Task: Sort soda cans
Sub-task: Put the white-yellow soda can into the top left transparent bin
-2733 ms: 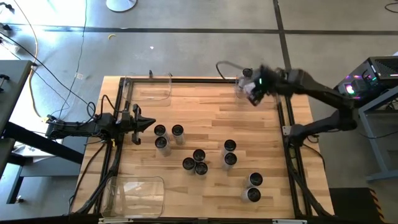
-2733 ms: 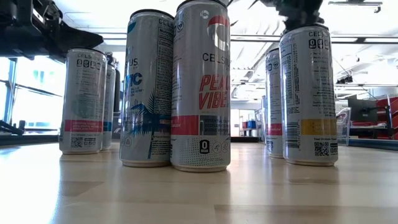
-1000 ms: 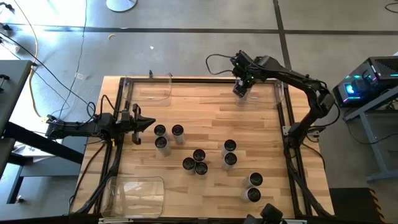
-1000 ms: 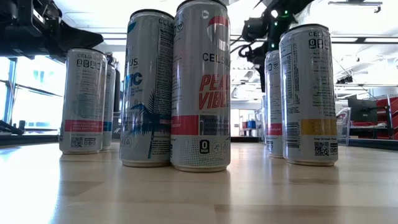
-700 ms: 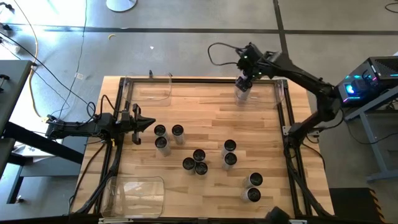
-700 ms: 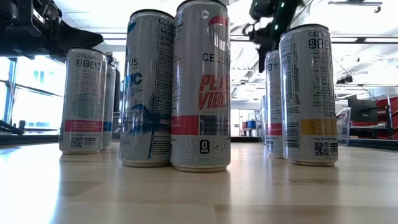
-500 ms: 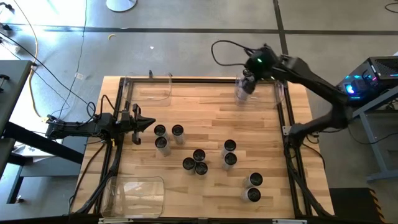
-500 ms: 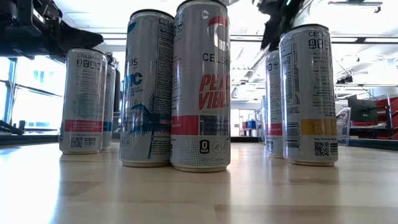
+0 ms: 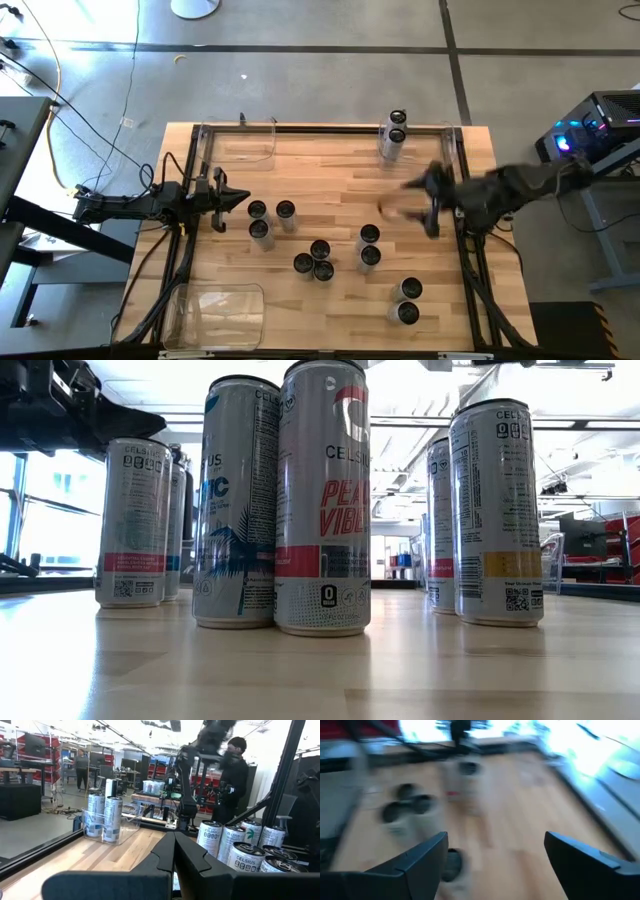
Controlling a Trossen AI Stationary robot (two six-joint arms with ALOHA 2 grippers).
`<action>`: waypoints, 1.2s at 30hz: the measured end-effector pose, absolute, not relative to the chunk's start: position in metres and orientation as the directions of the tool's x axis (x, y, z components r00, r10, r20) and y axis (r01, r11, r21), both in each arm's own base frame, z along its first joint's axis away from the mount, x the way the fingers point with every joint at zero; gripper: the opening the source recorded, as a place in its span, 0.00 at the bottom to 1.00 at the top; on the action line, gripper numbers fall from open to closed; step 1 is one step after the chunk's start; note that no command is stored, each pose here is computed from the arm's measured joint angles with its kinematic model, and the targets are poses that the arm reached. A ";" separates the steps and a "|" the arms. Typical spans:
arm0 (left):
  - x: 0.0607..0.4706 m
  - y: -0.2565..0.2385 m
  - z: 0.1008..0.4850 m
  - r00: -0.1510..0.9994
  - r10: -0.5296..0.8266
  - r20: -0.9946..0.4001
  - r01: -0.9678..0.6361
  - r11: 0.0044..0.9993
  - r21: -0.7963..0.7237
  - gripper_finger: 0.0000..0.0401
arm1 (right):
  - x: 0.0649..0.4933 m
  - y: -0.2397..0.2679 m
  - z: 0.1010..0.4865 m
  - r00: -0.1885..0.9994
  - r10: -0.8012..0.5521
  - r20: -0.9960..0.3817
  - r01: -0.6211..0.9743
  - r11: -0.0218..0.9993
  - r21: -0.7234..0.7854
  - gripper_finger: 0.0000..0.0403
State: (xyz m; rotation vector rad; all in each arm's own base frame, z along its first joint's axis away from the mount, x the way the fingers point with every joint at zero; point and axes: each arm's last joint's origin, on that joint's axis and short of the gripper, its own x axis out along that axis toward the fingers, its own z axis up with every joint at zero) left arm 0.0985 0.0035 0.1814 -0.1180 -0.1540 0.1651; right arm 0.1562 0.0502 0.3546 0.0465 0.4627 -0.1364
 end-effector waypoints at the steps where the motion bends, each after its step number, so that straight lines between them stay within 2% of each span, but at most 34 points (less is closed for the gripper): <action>1: 0.099 0.004 0.181 0.975 0.172 0.142 -0.154 0.979 -0.132 0.00 | 0.158 0.059 0.349 0.898 -0.080 -0.433 0.097 0.995 0.019 0.81; 5: 0.099 0.004 0.181 0.975 0.172 0.142 -0.150 0.976 -0.156 0.00 | 0.165 0.088 0.331 0.911 0.040 -0.410 -0.037 0.999 0.016 0.81; 13: 0.098 0.004 0.182 0.974 0.173 0.150 -0.135 0.963 -0.232 0.00 | 0.158 0.127 0.309 0.838 0.174 -0.517 -0.169 0.984 0.056 0.81; 18: 0.097 0.005 0.189 0.953 0.206 0.222 -0.137 0.947 -0.292 0.00 | 0.141 0.150 0.296 0.771 0.227 -0.595 -0.234 0.970 0.067 0.81; 25: 0.092 0.005 0.203 0.905 0.233 0.357 -0.138 0.952 -0.272 0.00 | 0.118 0.176 0.285 0.778 0.198 -0.596 -0.227 0.974 0.027 0.81; 30: 0.091 0.006 0.206 0.890 0.243 0.385 -0.150 0.955 -0.258 0.00 | 0.109 0.189 0.279 0.816 0.154 -0.557 -0.192 0.981 -0.010 0.81; 33: 0.091 0.006 0.206 0.885 0.257 0.388 -0.162 0.952 -0.260 0.00 | 0.108 0.195 0.275 0.851 0.095 -0.516 -0.154 0.986 -0.072 0.81; 36: 0.090 0.006 0.208 0.874 0.260 0.411 -0.159 0.951 -0.264 0.00 | 0.114 0.199 0.270 0.899 -0.021 -0.438 -0.080 0.974 -0.211 0.81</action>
